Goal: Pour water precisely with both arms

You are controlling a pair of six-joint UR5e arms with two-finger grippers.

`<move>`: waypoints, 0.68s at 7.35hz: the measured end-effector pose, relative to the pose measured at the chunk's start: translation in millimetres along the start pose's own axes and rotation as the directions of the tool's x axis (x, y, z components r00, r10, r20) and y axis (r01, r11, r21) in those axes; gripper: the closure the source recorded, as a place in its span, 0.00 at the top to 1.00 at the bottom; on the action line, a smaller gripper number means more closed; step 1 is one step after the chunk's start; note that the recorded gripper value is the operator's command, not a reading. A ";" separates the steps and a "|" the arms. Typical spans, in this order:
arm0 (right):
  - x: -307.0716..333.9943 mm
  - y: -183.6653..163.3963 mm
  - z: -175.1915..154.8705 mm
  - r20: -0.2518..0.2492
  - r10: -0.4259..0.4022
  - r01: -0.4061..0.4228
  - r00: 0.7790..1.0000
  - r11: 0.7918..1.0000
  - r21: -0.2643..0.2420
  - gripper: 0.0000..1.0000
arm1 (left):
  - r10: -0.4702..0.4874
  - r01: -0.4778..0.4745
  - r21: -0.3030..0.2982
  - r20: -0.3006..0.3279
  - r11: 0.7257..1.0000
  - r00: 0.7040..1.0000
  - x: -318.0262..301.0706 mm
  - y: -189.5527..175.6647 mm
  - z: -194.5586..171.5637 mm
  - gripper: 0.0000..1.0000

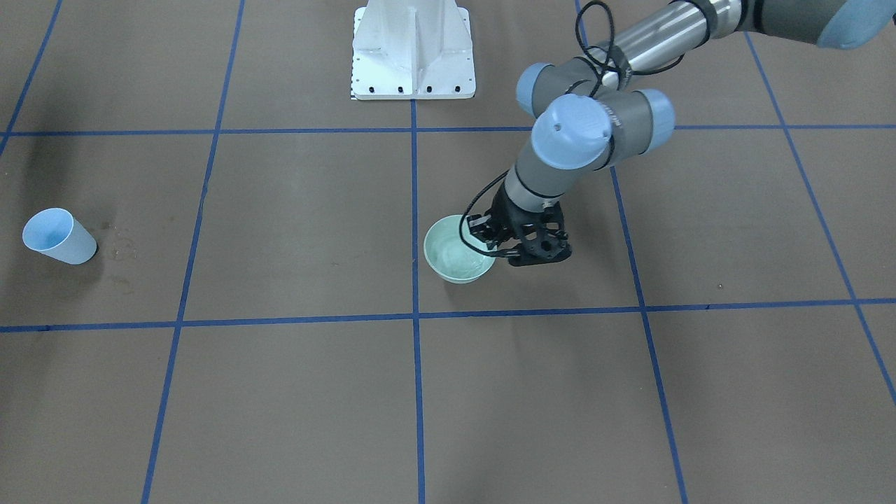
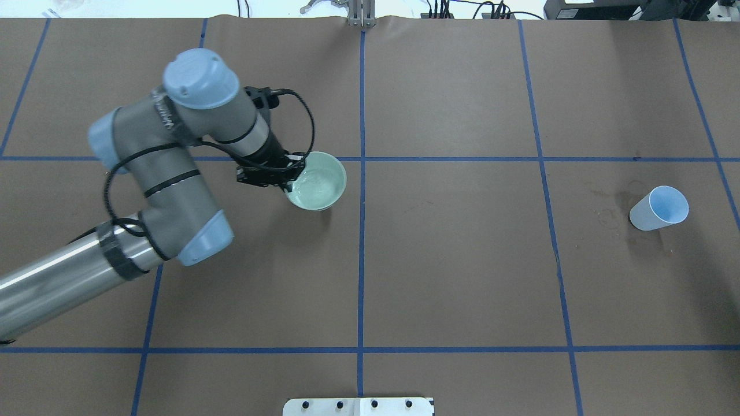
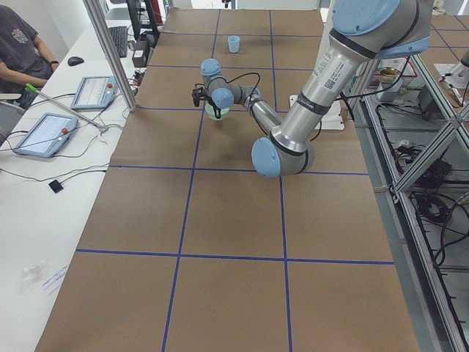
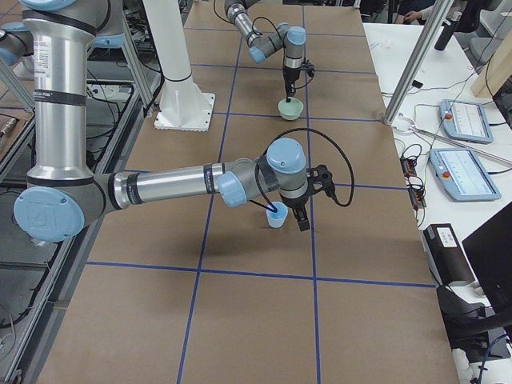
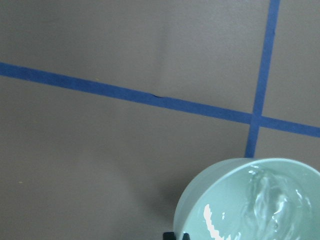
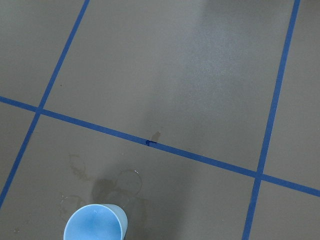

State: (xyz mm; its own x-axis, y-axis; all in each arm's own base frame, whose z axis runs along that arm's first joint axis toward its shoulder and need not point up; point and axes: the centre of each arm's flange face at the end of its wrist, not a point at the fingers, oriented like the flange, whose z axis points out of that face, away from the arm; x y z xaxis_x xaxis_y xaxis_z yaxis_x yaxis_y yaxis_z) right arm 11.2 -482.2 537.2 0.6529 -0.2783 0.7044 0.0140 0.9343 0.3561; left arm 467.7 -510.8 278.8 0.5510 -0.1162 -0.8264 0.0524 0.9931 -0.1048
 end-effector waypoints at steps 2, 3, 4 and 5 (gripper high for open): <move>-0.2 -1.1 0.2 -0.002 -0.001 0.001 1.000 1.000 0.000 0.99 | 0.101 -0.102 0.010 0.046 0.995 0.994 -114.3 10.3 -25.7 0.00; -0.5 -1.4 0.0 -0.002 -0.001 0.001 1.000 1.000 0.001 0.99 | 0.147 -0.148 0.006 0.080 0.989 0.986 -168.4 9.1 -35.9 0.00; -0.8 -1.7 -0.3 -0.002 -0.002 0.002 1.000 1.000 0.002 0.99 | 0.188 -0.188 -0.011 0.104 0.982 0.977 -218.6 4.4 -46.2 0.00; -1.0 -1.8 -0.4 -0.002 -0.002 0.002 1.000 1.000 0.002 0.99 | 0.225 -0.224 -0.027 0.122 0.974 0.967 -267.9 -2.8 -57.9 0.00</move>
State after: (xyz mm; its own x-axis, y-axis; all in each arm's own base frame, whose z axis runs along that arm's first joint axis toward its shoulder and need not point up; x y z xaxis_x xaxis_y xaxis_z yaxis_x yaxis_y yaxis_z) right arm 10.8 -483.5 535.6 0.6547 -0.2798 0.7022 0.0139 0.9333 0.3589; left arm 271.7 -483.3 468.4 0.6464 0.1132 -0.7546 -0.0950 0.9932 0.0675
